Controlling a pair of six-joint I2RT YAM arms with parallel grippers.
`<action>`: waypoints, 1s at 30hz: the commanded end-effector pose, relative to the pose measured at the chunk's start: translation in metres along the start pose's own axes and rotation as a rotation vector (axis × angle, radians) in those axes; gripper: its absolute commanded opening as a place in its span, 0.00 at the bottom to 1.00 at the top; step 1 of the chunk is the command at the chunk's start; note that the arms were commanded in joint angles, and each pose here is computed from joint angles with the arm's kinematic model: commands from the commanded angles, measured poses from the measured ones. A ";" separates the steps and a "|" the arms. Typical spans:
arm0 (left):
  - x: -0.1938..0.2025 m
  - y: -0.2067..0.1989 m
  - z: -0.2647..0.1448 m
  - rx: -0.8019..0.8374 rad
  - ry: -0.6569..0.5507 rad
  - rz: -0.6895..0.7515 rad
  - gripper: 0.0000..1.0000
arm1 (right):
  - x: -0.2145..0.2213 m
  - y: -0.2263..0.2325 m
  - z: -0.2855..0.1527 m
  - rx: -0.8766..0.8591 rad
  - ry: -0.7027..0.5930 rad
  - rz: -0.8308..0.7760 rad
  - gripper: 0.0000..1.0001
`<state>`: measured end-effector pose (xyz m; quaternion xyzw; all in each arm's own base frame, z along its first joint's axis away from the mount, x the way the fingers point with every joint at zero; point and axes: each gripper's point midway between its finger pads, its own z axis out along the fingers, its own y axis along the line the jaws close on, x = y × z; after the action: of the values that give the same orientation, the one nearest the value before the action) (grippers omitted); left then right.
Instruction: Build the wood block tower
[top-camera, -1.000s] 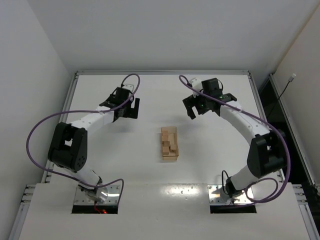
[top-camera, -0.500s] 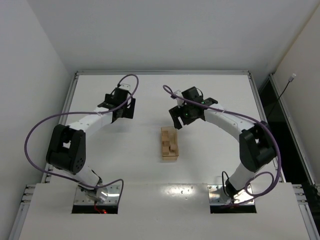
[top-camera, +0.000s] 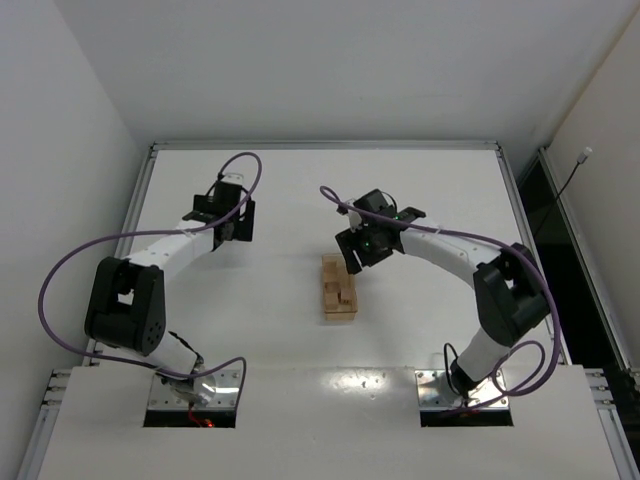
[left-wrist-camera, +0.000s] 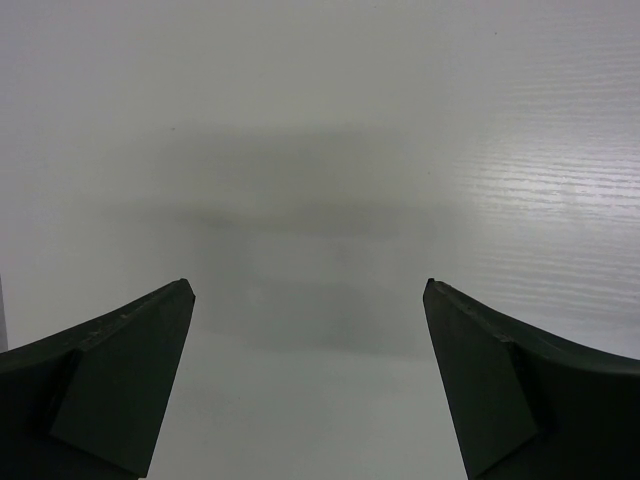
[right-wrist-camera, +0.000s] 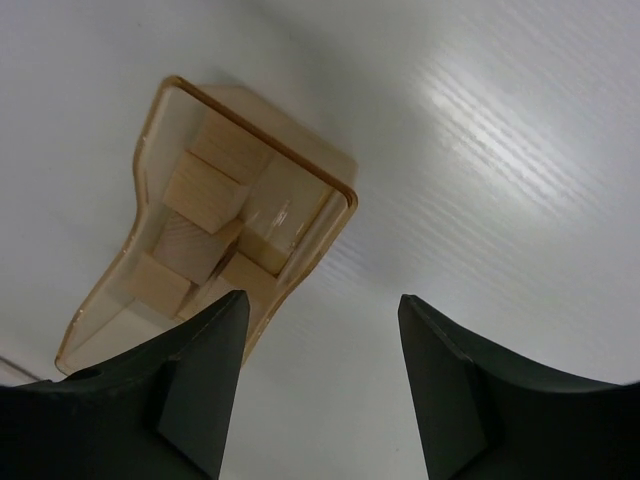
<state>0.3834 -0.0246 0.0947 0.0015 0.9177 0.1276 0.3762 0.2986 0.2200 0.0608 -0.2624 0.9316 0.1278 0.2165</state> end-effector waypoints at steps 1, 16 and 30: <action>-0.015 0.008 -0.004 -0.027 -0.047 -0.025 0.99 | 0.008 0.001 -0.009 0.013 -0.015 0.068 0.58; -0.010 0.010 0.001 -0.047 -0.031 -0.018 0.99 | 0.014 0.018 -0.011 -0.085 -0.033 0.075 0.50; -0.009 0.009 0.010 -0.068 -0.013 -0.018 0.99 | 0.020 0.020 0.017 -0.107 0.074 0.101 0.36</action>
<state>0.3833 -0.0177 0.0797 -0.0011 0.9218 0.1510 0.3571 0.2685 0.2216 0.0254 -0.2345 0.9479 0.1574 0.1471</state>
